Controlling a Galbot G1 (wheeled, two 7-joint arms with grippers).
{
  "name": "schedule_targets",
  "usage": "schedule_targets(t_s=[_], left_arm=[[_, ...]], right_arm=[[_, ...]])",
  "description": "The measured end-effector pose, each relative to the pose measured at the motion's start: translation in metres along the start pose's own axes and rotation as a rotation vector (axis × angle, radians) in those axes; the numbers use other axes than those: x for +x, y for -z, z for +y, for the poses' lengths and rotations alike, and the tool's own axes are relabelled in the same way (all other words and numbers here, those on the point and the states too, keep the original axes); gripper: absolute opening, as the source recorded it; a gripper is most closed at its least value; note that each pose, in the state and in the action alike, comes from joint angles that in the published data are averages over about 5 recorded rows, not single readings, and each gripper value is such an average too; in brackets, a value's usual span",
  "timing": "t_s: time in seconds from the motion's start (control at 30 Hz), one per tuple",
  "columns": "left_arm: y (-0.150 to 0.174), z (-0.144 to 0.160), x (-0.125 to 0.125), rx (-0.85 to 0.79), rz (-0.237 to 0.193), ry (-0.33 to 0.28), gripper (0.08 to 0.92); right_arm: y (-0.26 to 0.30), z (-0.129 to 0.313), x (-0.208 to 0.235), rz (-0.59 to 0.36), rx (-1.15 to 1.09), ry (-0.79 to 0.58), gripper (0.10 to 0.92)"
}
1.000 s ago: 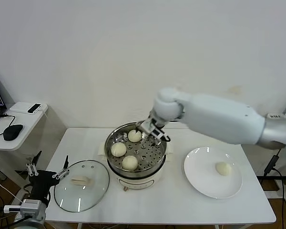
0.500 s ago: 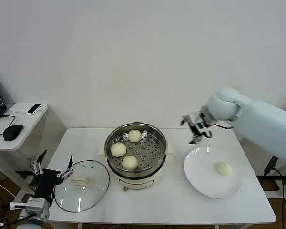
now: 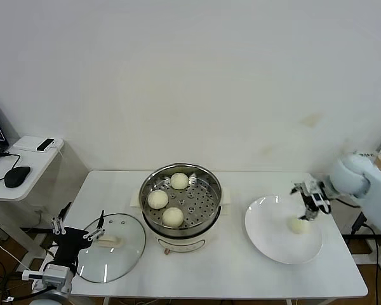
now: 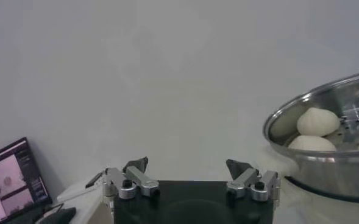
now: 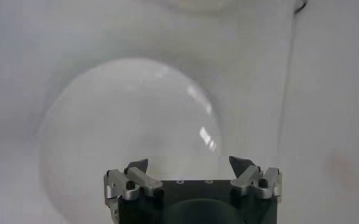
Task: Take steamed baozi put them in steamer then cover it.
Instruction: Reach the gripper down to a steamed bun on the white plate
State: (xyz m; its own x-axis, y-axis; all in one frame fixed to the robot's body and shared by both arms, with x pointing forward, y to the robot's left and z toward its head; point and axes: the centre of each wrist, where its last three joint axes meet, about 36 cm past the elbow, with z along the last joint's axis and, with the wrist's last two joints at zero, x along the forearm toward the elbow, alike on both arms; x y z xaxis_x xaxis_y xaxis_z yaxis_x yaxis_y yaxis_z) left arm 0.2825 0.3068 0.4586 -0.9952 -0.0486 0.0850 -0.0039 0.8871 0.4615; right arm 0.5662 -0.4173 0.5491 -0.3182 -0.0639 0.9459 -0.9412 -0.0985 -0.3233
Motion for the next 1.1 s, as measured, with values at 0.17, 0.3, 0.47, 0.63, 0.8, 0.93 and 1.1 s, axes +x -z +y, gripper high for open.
schedule_targets(t_s=[0.17, 0.3, 0.47, 0.63, 0.8, 0.93, 1.1], left_arm=[[-0.001, 0.0, 0.002, -0.007, 0.008, 0.002, 0.823], [0.002, 0.0, 0.002, -0.008, 0.009, 0.005, 0.823], [0.002, 0.001, 0.005, -0.012, 0.013, 0.006, 0.823], [0.001, 0.002, 0.006, -0.014, 0.019, 0.011, 0.823], [0.001, 0.003, 0.007, -0.015, 0.02, 0.016, 0.823], [0.0, 0.003, 0.007, -0.013, 0.023, 0.017, 0.823], [0.0, 0.002, 0.006, -0.011, 0.024, 0.019, 0.823]], right_arm=[[-0.023, 0.017, -0.02, 0.035, -0.03, 0.028, 0.823], [-0.034, 0.024, -0.035, 0.055, -0.049, 0.04, 0.823], [-0.039, 0.028, -0.054, 0.061, -0.068, 0.05, 0.823], [-0.037, 0.026, -0.071, 0.057, -0.082, 0.057, 0.823], [-0.032, 0.021, -0.086, 0.052, -0.094, 0.055, 0.823], [-0.028, 0.016, -0.094, 0.052, -0.105, 0.053, 0.823], [-0.024, 0.011, -0.1, 0.051, -0.117, 0.054, 0.796]])
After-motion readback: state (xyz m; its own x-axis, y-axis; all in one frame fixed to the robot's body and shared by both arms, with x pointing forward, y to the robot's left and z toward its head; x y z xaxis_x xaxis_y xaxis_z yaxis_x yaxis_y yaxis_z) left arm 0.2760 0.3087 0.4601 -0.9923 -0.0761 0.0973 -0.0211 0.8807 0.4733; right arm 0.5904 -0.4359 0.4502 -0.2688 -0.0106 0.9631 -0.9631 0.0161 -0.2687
